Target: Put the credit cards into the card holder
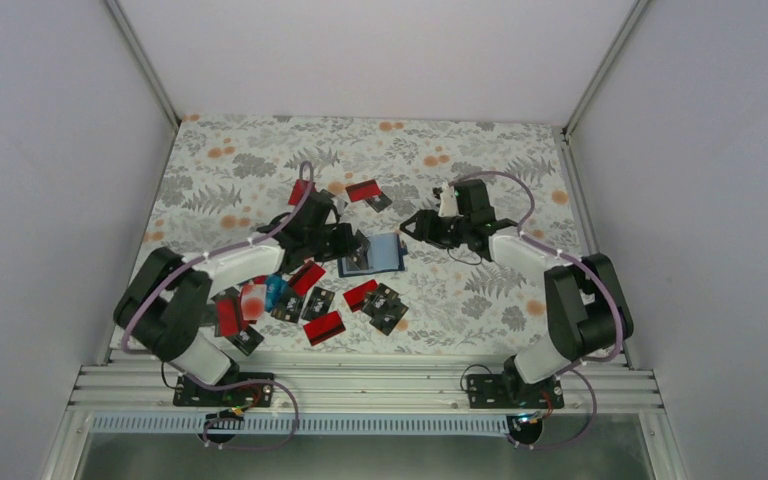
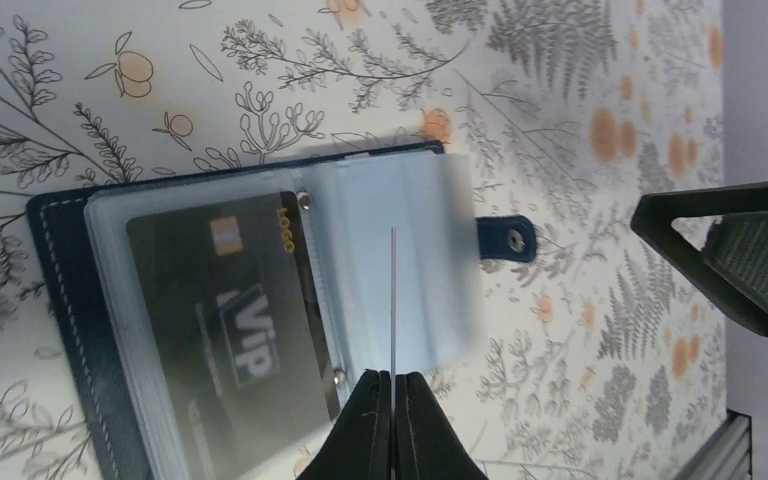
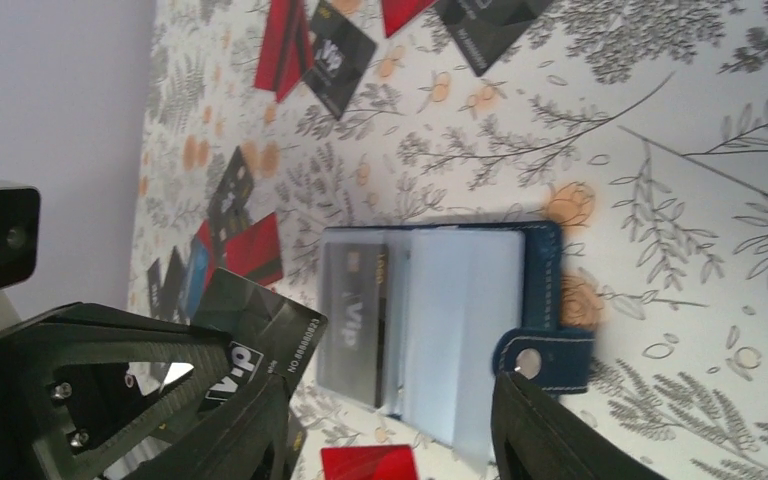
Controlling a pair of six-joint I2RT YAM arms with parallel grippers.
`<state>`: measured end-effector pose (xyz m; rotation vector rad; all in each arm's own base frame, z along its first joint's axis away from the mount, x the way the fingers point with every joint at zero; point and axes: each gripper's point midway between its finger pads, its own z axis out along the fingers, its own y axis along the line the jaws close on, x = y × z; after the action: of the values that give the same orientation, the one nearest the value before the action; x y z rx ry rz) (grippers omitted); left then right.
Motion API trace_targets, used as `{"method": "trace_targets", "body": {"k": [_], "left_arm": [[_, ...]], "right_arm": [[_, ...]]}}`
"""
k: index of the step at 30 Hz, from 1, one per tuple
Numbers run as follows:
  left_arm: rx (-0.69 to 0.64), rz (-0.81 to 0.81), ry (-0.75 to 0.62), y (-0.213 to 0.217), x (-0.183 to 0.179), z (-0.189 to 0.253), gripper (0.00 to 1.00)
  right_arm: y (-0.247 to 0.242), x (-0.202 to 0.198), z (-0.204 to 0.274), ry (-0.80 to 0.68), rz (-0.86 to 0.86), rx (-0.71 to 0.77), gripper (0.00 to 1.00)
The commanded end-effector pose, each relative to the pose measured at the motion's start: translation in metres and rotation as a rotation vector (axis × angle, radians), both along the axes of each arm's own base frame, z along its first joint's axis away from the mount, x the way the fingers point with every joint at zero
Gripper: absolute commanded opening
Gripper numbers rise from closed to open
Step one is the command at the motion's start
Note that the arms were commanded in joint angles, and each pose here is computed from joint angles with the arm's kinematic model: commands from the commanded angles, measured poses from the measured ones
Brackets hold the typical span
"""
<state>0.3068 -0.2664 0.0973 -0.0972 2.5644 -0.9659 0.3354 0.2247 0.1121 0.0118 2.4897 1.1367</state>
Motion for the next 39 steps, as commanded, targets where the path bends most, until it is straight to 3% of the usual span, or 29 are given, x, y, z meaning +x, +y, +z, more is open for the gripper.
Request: {"method": "trace_targets", "body": {"k": [1, 9, 16, 27, 39], "left_arm": [[-0.040, 0.011, -0.009, -0.020, 0.021, 0.000, 0.02], [-0.018, -0.009, 0.032, -0.034, 0.035, -0.021, 0.02], [-0.020, -0.021, 0.072, -0.038, 0.033, -0.037, 0.02], [-0.010, -0.034, 0.098, -0.047, 0.029, -0.055, 0.02], [-0.020, -0.064, 0.083, -0.059, 0.021, -0.064, 0.02]], "right_arm": [[-0.009, 0.020, -0.012, -0.020, -0.053, -0.086, 0.49], [-0.023, 0.029, -0.062, 0.072, -0.103, -0.214, 0.33], [-0.021, 0.024, -0.088, 0.131, -0.075, -0.230, 0.22], [-0.013, 0.003, -0.107, 0.185, -0.004, -0.185, 0.14], [-0.011, -0.013, -0.112, 0.211, 0.016, -0.150, 0.14]]}}
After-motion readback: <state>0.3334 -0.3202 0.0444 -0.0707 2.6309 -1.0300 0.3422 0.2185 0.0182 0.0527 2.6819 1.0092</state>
